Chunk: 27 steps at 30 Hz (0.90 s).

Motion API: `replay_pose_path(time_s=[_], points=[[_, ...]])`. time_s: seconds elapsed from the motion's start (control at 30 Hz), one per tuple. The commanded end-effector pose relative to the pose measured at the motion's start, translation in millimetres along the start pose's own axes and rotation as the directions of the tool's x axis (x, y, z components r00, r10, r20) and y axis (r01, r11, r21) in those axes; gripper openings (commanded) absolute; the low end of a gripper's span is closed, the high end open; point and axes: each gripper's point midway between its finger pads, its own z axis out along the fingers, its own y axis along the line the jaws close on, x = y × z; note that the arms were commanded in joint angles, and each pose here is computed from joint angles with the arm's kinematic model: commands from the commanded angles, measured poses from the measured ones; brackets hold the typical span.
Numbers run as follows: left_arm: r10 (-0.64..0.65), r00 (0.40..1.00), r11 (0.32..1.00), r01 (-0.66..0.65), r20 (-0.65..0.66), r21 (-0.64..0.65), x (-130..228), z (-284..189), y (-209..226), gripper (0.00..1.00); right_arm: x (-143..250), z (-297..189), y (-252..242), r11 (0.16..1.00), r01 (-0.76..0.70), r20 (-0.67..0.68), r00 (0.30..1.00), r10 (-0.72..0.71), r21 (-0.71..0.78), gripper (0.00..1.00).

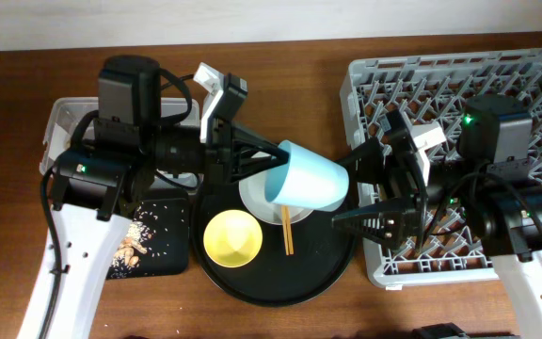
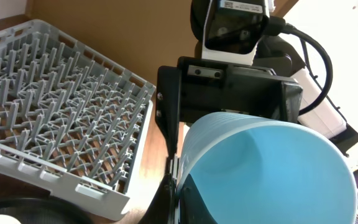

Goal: Sort waste into correct bins and load items into the dishwasher rack
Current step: 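Hand the blue cup from the left gripper to the right gripper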

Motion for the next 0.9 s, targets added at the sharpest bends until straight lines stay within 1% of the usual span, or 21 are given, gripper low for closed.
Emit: replay_pose_path(time_s=[0.0, 0.07, 0.3, 0.47, 0.5, 0.53, 0.57, 0.67, 0.77, 0.87], points=[[0.035, 0.999, 0.998, -0.034, -0.012, 0.054, 2, 7, -12, 0.00, -2, 2, -3, 0.999, 0.029, -0.011, 1.000, -0.029, 0.028, 0.86], [0.037, 0.999, 0.997, -0.036, -0.018, 0.064, 3, 10, -14, 0.00, -4, 2, -3, 0.999, 0.043, -0.010, 0.999, -0.043, 0.028, 0.78], [0.039, 0.999, 0.997, -0.037, -0.023, 0.071, 4, 12, -16, 0.00, -5, 3, -7, 0.998, 0.049, -0.009, 0.999, -0.049, 0.027, 0.77], [0.039, 0.999, 0.997, -0.037, -0.023, 0.068, 4, 12, -16, 0.00, -2, 12, 2, 0.998, 0.051, -0.025, 0.998, -0.052, -0.020, 0.81], [0.038, 0.999, 0.997, -0.037, -0.023, 0.068, 4, 12, -16, 0.00, -1, 14, 4, 0.998, 0.053, -0.031, 0.998, -0.054, -0.029, 0.79], [0.038, 0.999, 0.997, -0.037, -0.023, 0.068, 4, 12, -16, 0.00, 0, 15, 4, 0.998, 0.054, -0.034, 0.998, -0.055, -0.031, 0.74], [0.036, 0.999, 0.997, -0.034, -0.024, 0.067, 4, 12, -16, 0.00, 0, 15, 4, 0.998, 0.054, -0.034, 0.998, -0.055, -0.028, 0.71], [0.020, 0.999, 0.998, -0.019, -0.029, 0.058, 6, 12, -14, 0.00, -2, 15, 3, 0.997, 0.070, -0.032, 0.997, -0.071, -0.022, 0.69], [-0.007, 0.999, 1.000, 0.007, -0.041, -0.003, 10, 12, -4, 0.00, -8, 16, 2, 0.992, 0.127, -0.022, 0.992, -0.128, -0.022, 0.67], [0.000, 0.999, 1.000, 0.000, -0.053, -0.005, 15, 12, -4, 0.01, -11, 15, 2, 0.986, 0.164, -0.015, 0.986, -0.164, -0.020, 0.65]])
